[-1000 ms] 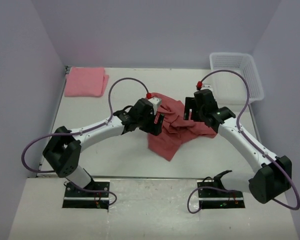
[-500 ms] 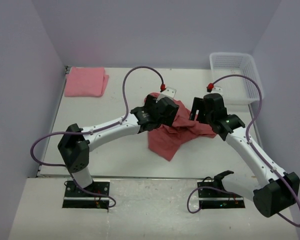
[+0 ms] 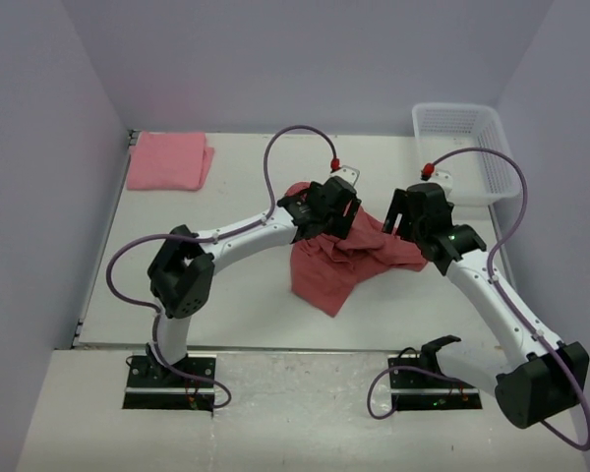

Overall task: Fold and stack the t-shirts
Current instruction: Flatten out the tshirt

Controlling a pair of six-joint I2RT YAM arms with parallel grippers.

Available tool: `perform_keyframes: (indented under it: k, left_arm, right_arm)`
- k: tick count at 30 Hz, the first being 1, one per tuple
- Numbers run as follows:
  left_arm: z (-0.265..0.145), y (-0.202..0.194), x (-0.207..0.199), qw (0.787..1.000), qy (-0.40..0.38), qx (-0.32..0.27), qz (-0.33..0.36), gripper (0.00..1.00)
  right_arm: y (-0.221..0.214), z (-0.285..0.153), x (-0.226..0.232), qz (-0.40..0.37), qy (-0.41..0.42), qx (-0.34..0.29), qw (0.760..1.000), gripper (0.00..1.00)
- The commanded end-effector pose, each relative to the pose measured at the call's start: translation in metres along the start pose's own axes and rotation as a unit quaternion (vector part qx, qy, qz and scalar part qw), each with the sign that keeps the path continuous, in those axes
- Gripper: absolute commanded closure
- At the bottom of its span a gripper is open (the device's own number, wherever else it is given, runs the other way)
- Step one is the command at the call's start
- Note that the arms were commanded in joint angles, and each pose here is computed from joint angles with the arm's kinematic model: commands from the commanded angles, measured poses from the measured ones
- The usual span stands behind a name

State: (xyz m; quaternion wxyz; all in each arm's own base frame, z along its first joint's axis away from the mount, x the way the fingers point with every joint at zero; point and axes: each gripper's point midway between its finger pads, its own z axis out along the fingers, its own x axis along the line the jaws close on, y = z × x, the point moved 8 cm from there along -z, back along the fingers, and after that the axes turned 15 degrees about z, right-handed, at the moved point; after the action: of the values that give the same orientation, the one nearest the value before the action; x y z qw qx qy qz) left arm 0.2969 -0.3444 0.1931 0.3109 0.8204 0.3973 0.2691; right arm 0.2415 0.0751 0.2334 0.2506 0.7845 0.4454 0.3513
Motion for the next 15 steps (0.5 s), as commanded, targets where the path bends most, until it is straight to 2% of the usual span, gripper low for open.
perform_keyframes:
  k: [1, 4, 9, 15]
  left_arm:
    - [0.009, 0.017, -0.011, 0.999, -0.031, -0.019, 0.01, 0.24]
    - [0.021, 0.019, -0.017, 0.999, -0.035, -0.006, 0.014, 0.3]
    - [0.033, 0.023, -0.017, 0.999, -0.026, -0.006, 0.023, 0.3]
    - [0.043, 0.024, -0.028, 0.998, -0.057, -0.001, 0.018, 0.3]
  right_arm:
    - [0.022, -0.005, -0.012, 0.046, -0.036, -0.044, 0.997, 0.19]
    - [0.031, -0.008, -0.018, 0.06, -0.042, -0.055, 0.996, 0.19]
    - [0.039, -0.019, -0.023, 0.068, -0.029, -0.071, 0.995, 0.19]
    - [0.039, -0.018, -0.025, 0.071, -0.031, -0.068, 0.995, 0.19]
